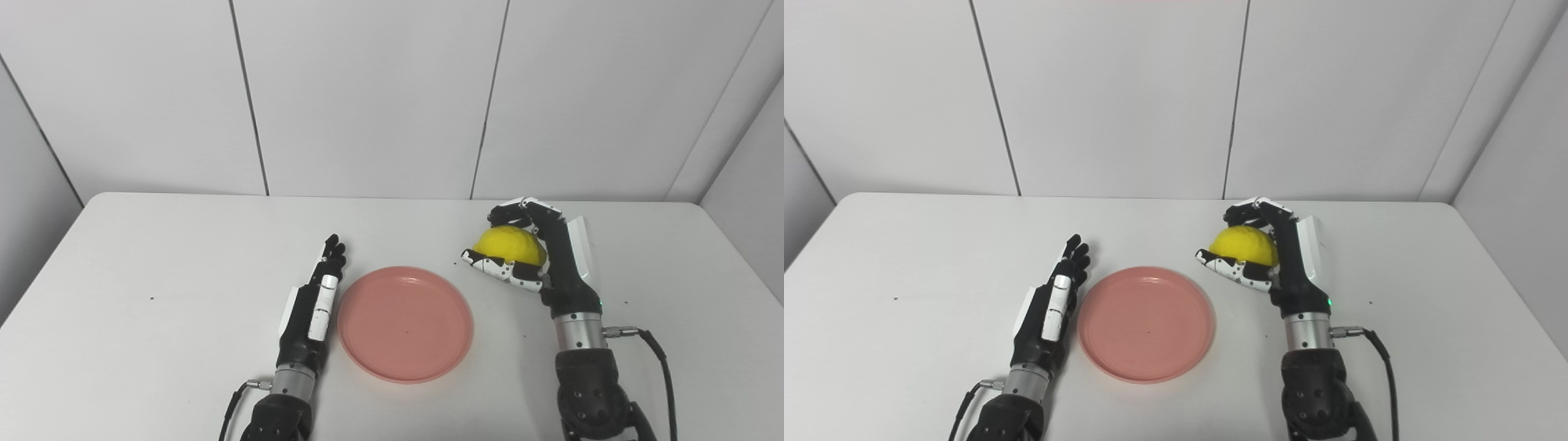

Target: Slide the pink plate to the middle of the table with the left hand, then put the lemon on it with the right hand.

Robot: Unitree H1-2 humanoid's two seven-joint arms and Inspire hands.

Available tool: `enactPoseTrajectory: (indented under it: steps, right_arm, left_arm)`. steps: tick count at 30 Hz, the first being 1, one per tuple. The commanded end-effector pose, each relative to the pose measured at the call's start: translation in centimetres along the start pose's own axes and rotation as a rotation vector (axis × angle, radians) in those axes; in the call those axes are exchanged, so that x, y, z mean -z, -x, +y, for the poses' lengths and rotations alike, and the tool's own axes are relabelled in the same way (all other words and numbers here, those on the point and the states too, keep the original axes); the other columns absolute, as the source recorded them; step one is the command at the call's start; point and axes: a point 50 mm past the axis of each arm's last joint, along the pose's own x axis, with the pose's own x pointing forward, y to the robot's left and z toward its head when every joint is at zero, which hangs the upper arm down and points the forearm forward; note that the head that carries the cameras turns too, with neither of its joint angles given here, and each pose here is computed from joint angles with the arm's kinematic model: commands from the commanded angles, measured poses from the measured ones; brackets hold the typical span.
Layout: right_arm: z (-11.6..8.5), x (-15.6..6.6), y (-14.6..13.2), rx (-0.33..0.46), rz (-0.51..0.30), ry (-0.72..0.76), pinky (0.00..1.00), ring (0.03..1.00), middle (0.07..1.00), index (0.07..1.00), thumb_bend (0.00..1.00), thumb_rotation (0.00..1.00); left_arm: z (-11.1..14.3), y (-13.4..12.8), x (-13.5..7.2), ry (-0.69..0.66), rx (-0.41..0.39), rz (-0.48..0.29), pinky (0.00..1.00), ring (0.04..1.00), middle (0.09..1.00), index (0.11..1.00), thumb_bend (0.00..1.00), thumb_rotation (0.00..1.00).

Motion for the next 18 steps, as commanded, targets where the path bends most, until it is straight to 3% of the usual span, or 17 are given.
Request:
enactPoseTrajectory:
  steps: [1, 9, 10, 13, 14, 16, 18]
  right_arm:
    - [0.0, -2.4, -1.2, 0.013, -0.115, -0.025, 0.12, 0.443, 0.427, 0.504, 0.51, 0.00]
    - [3.2, -2.4, -1.1, -0.078, -0.137, -0.079, 0.20, 0.445, 0.457, 0.503, 0.52, 0.00]
    - [3.7, -2.3, -1.0, -0.092, -0.142, -0.087, 0.22, 0.381, 0.472, 0.523, 0.51, 0.00]
    - [5.3, -1.6, -0.7, -0.137, -0.145, -0.089, 0.19, 0.339, 0.454, 0.530, 0.50, 0.00]
    - [5.8, -1.3, -0.6, -0.151, -0.143, -0.091, 0.17, 0.358, 0.475, 0.507, 0.51, 0.00]
    - [6.5, -0.9, -0.3, -0.169, -0.142, -0.093, 0.16, 0.425, 0.416, 0.508, 0.51, 0.00]
    - [7.4, -0.4, 0.0, -0.204, -0.136, -0.090, 0.23, 0.377, 0.467, 0.524, 0.51, 0.00]
  left_arm:
    - [-0.4, -0.4, -1.0, -0.012, -0.004, -0.040, 1.00, 0.990, 0.982, 0.976, 0.60, 1.00]
    - [-0.5, -0.4, -0.9, -0.014, -0.020, -0.032, 1.00, 0.991, 0.981, 0.975, 0.62, 1.00]
    - [-0.5, -0.4, -1.0, -0.015, -0.021, -0.031, 1.00, 0.988, 0.979, 0.973, 0.61, 1.00]
    - [-0.5, -0.4, -0.9, -0.015, -0.018, -0.031, 1.00, 0.989, 0.980, 0.973, 0.60, 1.00]
    - [-0.5, -0.4, -0.9, -0.013, -0.017, -0.031, 1.00, 0.990, 0.981, 0.974, 0.60, 1.00]
    - [-0.6, -0.4, -0.9, -0.012, -0.018, -0.033, 1.00, 0.991, 0.982, 0.975, 0.61, 1.00]
    - [-0.6, -0.4, -0.9, -0.012, -0.021, -0.036, 0.99, 0.985, 0.978, 0.970, 0.60, 1.00]
